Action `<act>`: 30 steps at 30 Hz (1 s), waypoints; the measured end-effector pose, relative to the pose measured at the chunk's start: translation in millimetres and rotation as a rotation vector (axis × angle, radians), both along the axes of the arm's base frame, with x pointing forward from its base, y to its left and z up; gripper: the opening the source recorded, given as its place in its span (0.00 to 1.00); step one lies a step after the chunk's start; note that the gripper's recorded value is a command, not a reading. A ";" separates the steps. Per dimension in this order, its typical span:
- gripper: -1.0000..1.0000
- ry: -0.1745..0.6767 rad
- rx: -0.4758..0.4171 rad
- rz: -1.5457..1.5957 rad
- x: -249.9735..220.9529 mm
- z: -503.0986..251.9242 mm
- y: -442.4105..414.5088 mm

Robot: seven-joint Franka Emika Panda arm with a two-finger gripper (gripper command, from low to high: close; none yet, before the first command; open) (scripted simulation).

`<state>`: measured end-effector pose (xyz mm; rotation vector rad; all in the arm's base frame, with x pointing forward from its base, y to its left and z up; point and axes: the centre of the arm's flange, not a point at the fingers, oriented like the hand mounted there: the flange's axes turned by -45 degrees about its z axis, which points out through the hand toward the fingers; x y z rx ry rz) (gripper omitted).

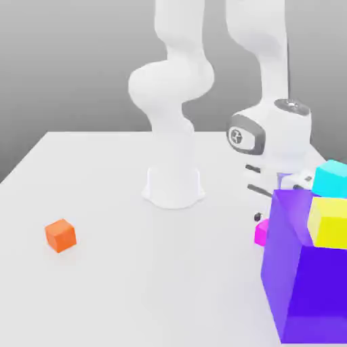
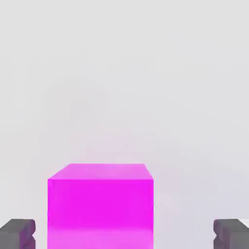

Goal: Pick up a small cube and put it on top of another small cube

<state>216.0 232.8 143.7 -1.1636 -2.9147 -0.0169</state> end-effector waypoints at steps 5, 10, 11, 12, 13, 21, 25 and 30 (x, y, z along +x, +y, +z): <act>0.00 0.001 -0.010 -0.003 -5.9 -18.5 -3.8; 0.00 0.003 -0.011 -0.003 -6.0 -18.7 -4.0; 0.00 0.003 -0.012 -0.004 -6.5 -19.8 -4.3; 0.00 0.002 -0.011 -0.004 -5.8 -18.3 -3.9; 0.00 0.002 -0.009 -0.003 -4.7 -15.6 -3.2; 0.00 0.003 0.001 0.001 1.4 15.0 1.1; 0.00 0.004 -0.002 0.000 0.2 29.4 0.4; 0.00 0.003 -0.009 -0.002 -4.9 44.9 -3.0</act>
